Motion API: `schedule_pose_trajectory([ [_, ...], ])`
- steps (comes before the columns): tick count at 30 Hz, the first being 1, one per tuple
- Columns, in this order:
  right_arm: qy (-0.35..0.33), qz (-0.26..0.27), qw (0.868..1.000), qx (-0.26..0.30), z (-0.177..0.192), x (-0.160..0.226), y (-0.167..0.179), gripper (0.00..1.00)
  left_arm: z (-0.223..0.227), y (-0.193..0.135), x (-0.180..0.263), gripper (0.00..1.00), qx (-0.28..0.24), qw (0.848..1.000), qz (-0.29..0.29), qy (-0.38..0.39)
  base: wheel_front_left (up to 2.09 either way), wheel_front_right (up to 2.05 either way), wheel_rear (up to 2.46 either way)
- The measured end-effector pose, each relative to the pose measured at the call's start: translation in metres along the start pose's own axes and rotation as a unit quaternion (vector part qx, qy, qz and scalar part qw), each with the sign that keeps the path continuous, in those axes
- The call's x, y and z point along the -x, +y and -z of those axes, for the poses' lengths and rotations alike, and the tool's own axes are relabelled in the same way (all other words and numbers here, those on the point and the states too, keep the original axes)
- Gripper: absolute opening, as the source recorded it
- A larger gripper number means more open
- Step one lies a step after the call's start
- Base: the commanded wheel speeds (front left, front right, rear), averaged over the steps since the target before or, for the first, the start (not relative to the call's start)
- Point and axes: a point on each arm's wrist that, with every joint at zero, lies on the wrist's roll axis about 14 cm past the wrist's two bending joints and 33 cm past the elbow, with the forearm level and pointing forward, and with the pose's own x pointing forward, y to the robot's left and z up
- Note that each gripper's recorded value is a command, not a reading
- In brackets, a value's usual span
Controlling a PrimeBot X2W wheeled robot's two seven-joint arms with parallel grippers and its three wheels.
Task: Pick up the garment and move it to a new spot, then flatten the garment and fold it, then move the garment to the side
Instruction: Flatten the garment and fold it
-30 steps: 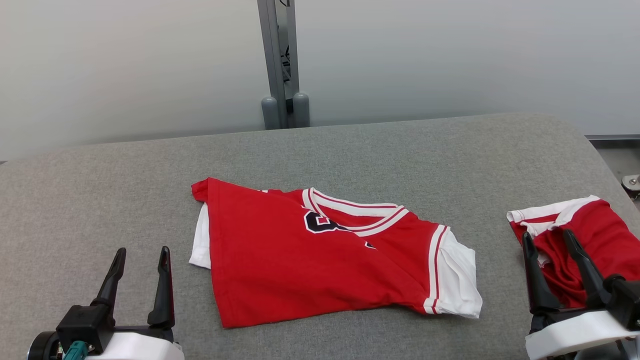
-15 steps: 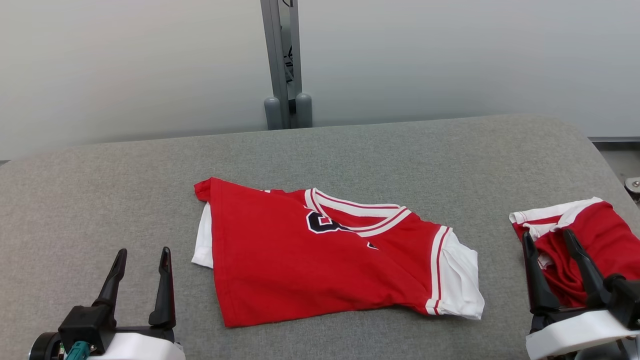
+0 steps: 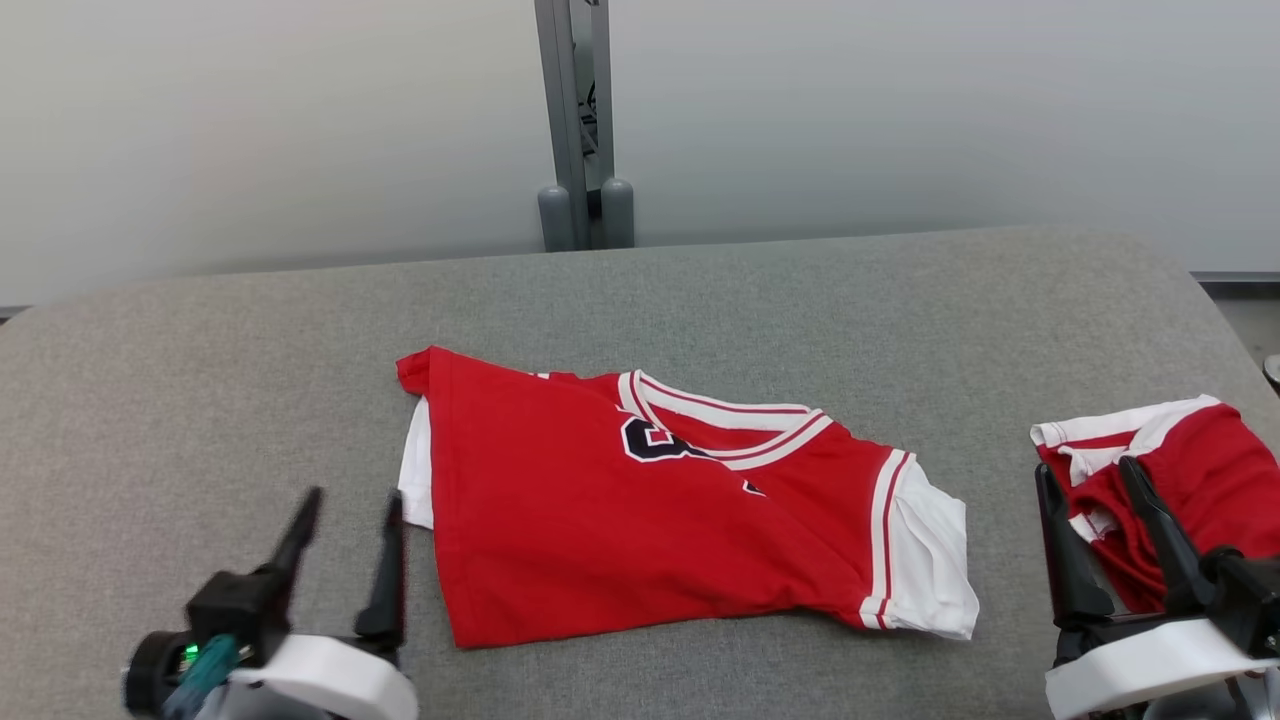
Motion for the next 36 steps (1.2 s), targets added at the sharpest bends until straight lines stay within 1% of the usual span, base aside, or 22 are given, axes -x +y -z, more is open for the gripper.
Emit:
schedule_pose_trajectory([
  [2,0.004,-0.003,1.0,0.0,0.002,-0.002,0.002,1.0,0.017,-0.014,-0.002,1.0,0.012,0.999,0.021,0.043,0.0,0.0,0.0],
  [5,0.008,-0.01,1.0,-0.001,0.005,-0.007,0.007,1.0,0.044,-0.032,-0.004,1.0,0.03,0.992,0.053,0.11,0.0,0.0,0.0],
  [11,0.021,-0.01,1.0,-0.005,0.015,-0.015,0.007,1.0,0.107,-0.043,0.005,1.0,0.059,0.967,0.066,0.238,0.0,0.0,0.0],
  [17,0.036,0.011,0.999,-0.004,0.028,-0.017,-0.007,1.0,0.15,-0.046,0.017,1.0,0.083,0.944,0.068,0.313,0.0,0.0,0.0],
  [19,0.04,0.019,0.999,-0.007,0.031,-0.017,-0.012,1.0,0.153,-0.047,0.017,1.0,0.089,0.942,0.068,0.317,0.0,0.0,0.0],
  [20,0.044,0.022,0.999,-0.008,0.034,-0.018,-0.014,1.0,0.155,-0.048,0.018,0.69,0.092,0.94,0.069,0.32,0.0,0.0,0.0],
  [21,0.049,0.025,0.998,-0.008,0.038,-0.017,-0.016,1.0,0.155,-0.048,0.017,0.09,0.093,0.941,0.069,0.318,0.0,0.0,0.0],
  [22,0.054,0.027,0.998,-0.009,0.041,-0.017,-0.017,1.0,0.156,-0.048,0.017,0.0,0.093,0.941,0.069,0.319,0.0,0.0,0.0],
  [25,0.081,0.037,0.996,-0.009,0.053,-0.017,-0.024,1.0,0.156,-0.048,0.015,0.0,0.092,0.941,0.072,0.319,0.0,0.0,0.0],
  [28,0.104,0.032,0.994,-0.002,0.062,-0.02,-0.022,1.0,0.155,-0.048,0.013,0.0,0.091,0.941,0.072,0.318,0.0,0.0,0.0],
  [32,0.141,-0.003,0.99,0.012,0.078,-0.029,-0.001,1.0,0.154,-0.048,0.01,0.0,0.092,0.942,0.073,0.315,0.0,0.0,0.0],
  [36,0.203,-0.039,0.978,0.022,0.107,-0.029,0.022,1.0,0.155,-0.049,0.009,0.0,0.092,0.941,0.075,0.318,0.0,0.0,0.0],
])
